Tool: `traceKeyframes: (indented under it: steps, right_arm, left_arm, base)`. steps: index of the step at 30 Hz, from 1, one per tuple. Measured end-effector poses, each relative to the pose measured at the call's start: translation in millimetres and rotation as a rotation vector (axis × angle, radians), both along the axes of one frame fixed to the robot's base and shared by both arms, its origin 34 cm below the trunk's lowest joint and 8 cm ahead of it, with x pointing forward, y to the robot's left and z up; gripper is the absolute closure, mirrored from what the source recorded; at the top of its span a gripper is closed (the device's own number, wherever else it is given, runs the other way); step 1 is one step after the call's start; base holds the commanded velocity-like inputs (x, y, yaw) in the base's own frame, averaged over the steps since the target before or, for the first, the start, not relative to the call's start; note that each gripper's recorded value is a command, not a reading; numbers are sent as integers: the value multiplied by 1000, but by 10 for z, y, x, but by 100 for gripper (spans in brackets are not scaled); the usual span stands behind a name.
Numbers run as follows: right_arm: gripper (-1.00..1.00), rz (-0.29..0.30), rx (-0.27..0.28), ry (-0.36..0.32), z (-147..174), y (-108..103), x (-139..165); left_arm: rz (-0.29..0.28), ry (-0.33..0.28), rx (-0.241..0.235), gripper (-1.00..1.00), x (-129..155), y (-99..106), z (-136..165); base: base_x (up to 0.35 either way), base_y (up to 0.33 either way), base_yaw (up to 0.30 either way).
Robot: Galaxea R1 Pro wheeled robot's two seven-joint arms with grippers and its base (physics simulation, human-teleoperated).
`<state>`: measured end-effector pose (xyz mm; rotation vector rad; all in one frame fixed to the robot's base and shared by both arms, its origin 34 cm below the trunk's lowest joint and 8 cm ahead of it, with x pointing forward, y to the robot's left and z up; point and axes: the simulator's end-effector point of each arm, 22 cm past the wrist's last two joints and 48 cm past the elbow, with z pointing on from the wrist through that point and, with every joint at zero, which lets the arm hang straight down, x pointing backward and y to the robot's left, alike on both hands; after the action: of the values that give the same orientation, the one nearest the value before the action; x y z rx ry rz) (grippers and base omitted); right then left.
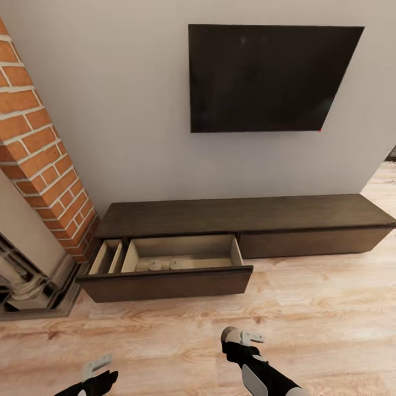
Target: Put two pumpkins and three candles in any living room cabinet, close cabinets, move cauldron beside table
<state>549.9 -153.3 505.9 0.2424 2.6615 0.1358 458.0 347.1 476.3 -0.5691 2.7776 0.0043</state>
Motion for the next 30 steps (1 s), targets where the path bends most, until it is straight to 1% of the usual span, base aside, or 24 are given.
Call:
traceKeyframes:
  steps: [3,6,8,11,12,13,14,15,16,19,21,23,25,27,29,30]
  right_arm:
    - [100,0,0,-1,51,2,5]
    - [100,2,2,0,98,8,3]
    - [100,3,2,1,130,10,2]
    - [100,3,2,1,178,10,2]
    - [100,4,3,0,194,13,5]
    - [100,5,4,0,211,18,7]
    - [100,4,3,-1,228,15,6]
    - [100,5,4,-1,244,19,8]
    - [100,5,4,-1,260,17,7]
    - [100,5,4,-1,305,17,6]
    - [100,5,4,1,335,23,3]
    - [100,6,10,10,363,59,-13]
    - [100,16,20,45,370,99,-72]
    - [100,37,26,114,318,128,-208]
    - [100,64,31,186,276,161,-355]
    - [100,79,43,228,271,207,-426]
  left_arm:
    - [7,3,-2,-100,1,40,56]
    - [5,5,-6,-100,11,34,110]
    - [-9,18,-29,-100,74,-17,177]
    - [-56,61,-88,-100,294,-79,413]
    - [-74,181,-136,-100,232,109,631]
    - [-130,99,-111,-100,685,314,1050]
    - [-169,41,-159,-100,973,107,1394]
    - [-176,37,-168,-100,1025,124,1554]
    - [-173,6,-182,-100,1151,159,1804]
    - [-161,-93,-184,-100,1392,256,2284]
    - [-168,-173,-179,-100,1556,275,2627]
    - [-183,-233,-187,-100,1669,217,2882]
    - [-191,-267,-213,-100,1711,130,3039]
    - [-194,-284,-244,-100,1723,48,3101]
    - [-195,-292,-263,-100,1727,1,3132]
    - [-197,-294,-271,-100,1726,-23,3138]
  base:
    - [1,1,-262]
    - [0,0,-117]
    - [0,0,-31]
    - [0,0,-9]
    - [0,0,-1]
    - [0,0,0]
    - [0,0,0]
    - [0,0,0]
    - [0,0,0]
    - [0,0,0]
    - [0,0,0]
    - [0,0,0]
    - [0,0,0]
    - [0,0,0]
    - [0,0,0]
    - [0,0,0]
